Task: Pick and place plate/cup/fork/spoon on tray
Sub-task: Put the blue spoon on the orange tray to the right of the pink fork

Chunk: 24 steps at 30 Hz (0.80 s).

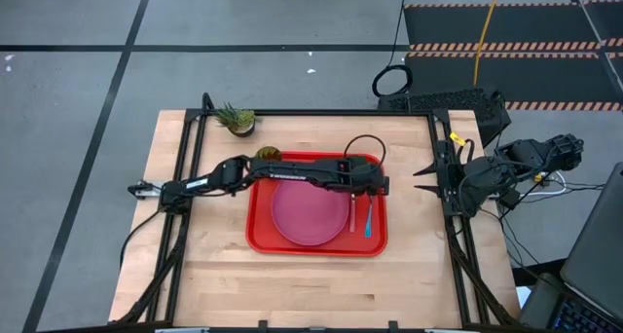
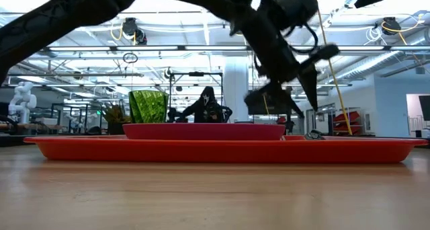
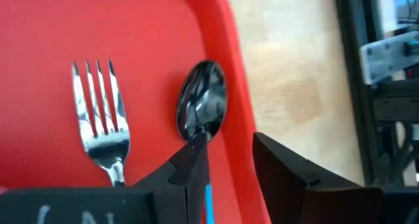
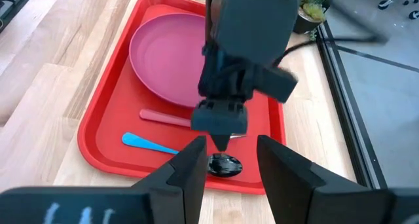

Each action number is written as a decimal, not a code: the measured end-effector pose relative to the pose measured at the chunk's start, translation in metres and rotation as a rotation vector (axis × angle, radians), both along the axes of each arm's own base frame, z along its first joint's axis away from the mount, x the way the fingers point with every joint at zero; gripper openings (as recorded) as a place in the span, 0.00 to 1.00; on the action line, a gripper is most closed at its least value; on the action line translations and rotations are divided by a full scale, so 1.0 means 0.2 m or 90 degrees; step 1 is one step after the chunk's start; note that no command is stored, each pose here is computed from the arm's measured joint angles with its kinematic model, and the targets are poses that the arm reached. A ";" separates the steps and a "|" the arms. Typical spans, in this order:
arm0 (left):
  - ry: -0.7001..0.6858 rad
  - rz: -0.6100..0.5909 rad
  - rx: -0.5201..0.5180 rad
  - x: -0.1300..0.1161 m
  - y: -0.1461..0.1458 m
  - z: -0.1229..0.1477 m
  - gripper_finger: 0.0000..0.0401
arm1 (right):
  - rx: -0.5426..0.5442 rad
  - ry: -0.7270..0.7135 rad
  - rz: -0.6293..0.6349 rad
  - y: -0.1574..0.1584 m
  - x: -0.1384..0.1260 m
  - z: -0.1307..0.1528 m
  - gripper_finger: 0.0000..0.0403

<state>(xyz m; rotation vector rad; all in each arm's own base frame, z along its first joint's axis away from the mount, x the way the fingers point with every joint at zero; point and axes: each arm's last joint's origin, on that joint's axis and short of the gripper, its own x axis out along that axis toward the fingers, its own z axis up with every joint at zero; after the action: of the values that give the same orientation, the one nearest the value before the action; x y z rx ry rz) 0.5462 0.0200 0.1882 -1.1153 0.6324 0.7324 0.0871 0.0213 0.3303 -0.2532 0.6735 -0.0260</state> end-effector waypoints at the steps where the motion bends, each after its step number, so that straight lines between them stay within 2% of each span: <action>1: -0.002 -0.004 0.009 -0.01 -0.01 0.03 0.31 | 0.000 0.000 0.000 0.00 0.00 0.00 0.32; 8: 0.024 -0.057 0.104 -0.10 -0.12 0.24 0.31 | 0.011 0.015 -0.016 0.00 -0.01 -0.01 0.32; 11: 0.026 -0.096 0.195 -0.13 -0.19 0.33 0.31 | 0.041 0.035 -0.051 -0.01 -0.02 -0.03 0.32; 15: 0.032 -0.160 0.362 -0.15 -0.32 0.43 0.31 | 0.090 0.069 -0.115 0.00 -0.01 -0.05 0.32; 18: 0.058 -0.205 0.476 -0.17 -0.44 0.46 0.31 | 0.096 0.099 -0.140 0.02 0.05 -0.07 0.32; 21: 0.078 -0.257 0.550 -0.20 -0.55 0.50 0.31 | 0.078 0.143 -0.147 0.05 0.13 -0.12 0.32; 24: 0.110 -0.307 0.592 -0.27 -0.66 0.54 0.31 | 0.056 0.191 -0.159 0.08 0.22 -0.20 0.32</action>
<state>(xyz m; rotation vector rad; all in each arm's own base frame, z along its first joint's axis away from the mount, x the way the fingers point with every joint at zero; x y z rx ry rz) 0.4927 -0.1114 0.2958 -0.0344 0.5737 0.5915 0.1314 0.0379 0.2898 -0.0874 1.0002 -0.2001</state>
